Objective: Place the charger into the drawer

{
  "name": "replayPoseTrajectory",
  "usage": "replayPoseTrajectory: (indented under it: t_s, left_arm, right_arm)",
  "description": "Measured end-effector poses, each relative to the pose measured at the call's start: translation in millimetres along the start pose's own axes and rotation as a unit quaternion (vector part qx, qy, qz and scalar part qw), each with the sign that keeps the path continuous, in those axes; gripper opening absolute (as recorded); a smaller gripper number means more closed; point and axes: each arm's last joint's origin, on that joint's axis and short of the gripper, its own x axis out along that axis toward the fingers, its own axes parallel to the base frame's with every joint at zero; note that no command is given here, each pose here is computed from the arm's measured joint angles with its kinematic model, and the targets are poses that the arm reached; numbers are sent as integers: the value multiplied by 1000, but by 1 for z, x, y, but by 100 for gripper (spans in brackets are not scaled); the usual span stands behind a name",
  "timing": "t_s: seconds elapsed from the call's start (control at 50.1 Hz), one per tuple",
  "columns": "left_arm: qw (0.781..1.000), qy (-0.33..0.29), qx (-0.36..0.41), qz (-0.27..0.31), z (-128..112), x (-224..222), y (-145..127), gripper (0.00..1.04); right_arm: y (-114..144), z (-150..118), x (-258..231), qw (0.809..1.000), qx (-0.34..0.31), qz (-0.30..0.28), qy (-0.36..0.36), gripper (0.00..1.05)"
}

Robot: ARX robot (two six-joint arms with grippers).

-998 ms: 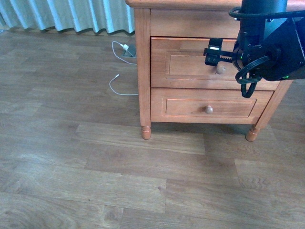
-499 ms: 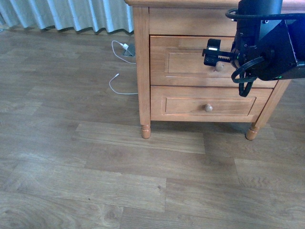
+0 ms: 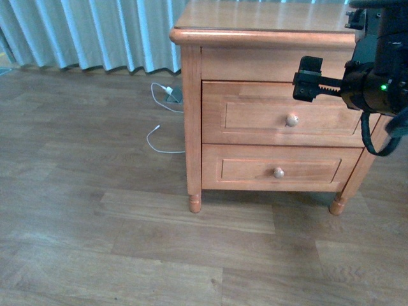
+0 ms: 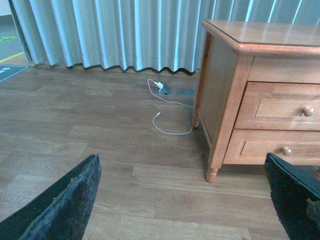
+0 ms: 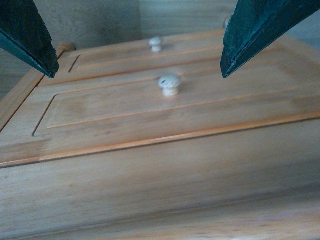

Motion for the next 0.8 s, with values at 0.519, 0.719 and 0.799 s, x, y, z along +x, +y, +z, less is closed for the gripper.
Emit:
replayPoseTrajectory:
  t_s: [0.519, 0.719, 0.799]
  left_arm:
    - [1000, 0, 0, 0, 0, 0, 0, 99]
    - [1000, 0, 0, 0, 0, 0, 0, 99]
    - [1000, 0, 0, 0, 0, 0, 0, 99]
  right_arm:
    - [-39, 27, -194, 998, -15, 68, 1, 97]
    - [-65, 16, -252, 999, 4, 53, -13, 97]
    - [-73, 9, -270, 999, 15, 46, -14, 97]
